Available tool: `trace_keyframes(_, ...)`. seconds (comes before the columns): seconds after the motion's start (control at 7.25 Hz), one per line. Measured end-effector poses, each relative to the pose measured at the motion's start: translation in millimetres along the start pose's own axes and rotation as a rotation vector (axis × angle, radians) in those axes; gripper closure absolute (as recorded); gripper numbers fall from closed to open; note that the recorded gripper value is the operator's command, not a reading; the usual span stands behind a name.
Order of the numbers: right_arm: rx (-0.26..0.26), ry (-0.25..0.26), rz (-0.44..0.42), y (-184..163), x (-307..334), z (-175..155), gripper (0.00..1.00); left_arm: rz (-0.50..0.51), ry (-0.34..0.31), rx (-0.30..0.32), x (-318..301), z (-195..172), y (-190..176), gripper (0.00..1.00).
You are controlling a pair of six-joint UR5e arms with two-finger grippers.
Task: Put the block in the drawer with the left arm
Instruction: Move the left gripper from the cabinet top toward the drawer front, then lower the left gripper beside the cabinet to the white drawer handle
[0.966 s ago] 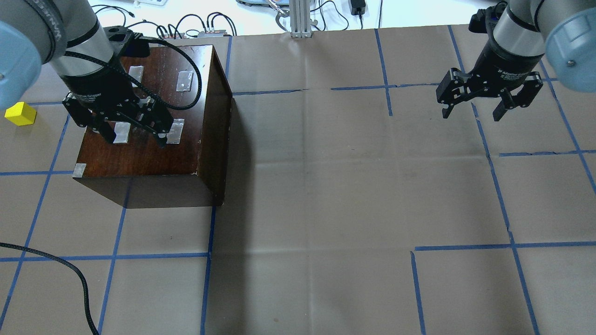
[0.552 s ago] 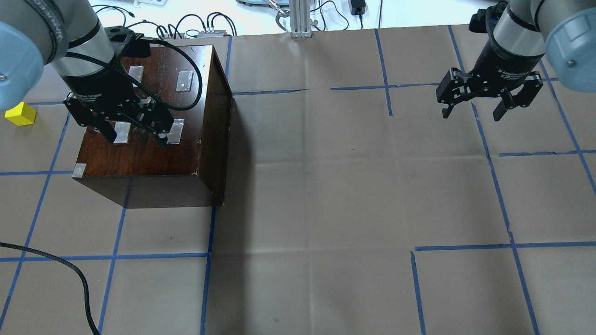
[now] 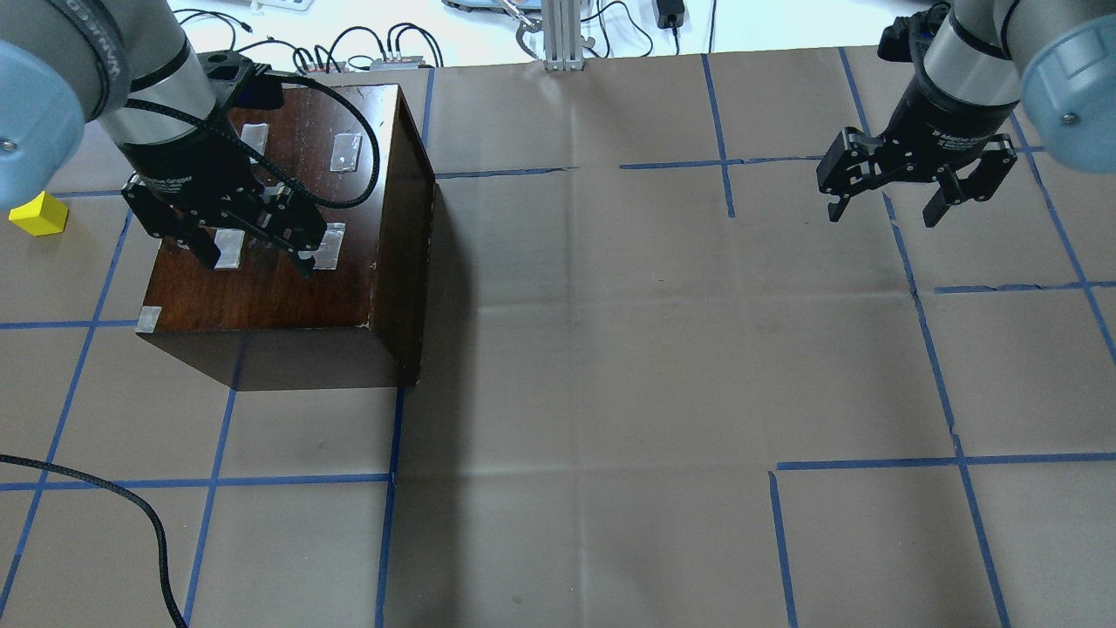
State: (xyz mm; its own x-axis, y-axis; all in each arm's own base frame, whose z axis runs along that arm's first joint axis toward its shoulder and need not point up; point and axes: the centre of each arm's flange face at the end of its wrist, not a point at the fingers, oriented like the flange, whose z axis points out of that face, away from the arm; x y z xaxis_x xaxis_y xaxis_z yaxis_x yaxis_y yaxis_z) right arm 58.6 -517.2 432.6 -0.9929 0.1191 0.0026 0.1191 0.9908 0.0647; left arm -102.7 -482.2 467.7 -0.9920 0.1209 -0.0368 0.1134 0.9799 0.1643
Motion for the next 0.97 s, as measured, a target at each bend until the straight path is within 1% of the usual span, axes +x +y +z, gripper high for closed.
trace_keyframes(0.41, 0.000, 0.000, 0.000, -0.1, 0.0, -0.2, 0.00, 0.000, 0.001, 0.003, 0.1, -3.5, 2.2, 0.00)
trace_keyframes(0.69, 0.000, 0.000, 0.000, -0.1, 0.0, -0.2, 0.00, -0.013, -0.003, 0.030, -3.2, -14.9, 6.2, 0.01)
trace_keyframes(0.83, 0.000, 0.000, 0.000, 0.0, 0.0, -0.2, 0.00, -0.043, 0.000, 0.036, -17.8, -16.8, 4.2, 0.01)
trace_keyframes(0.97, 0.000, 0.000, 0.000, -0.1, 0.0, -0.2, 0.00, -0.102, 0.009, 0.035, -48.0, -14.1, -0.9, 0.01)
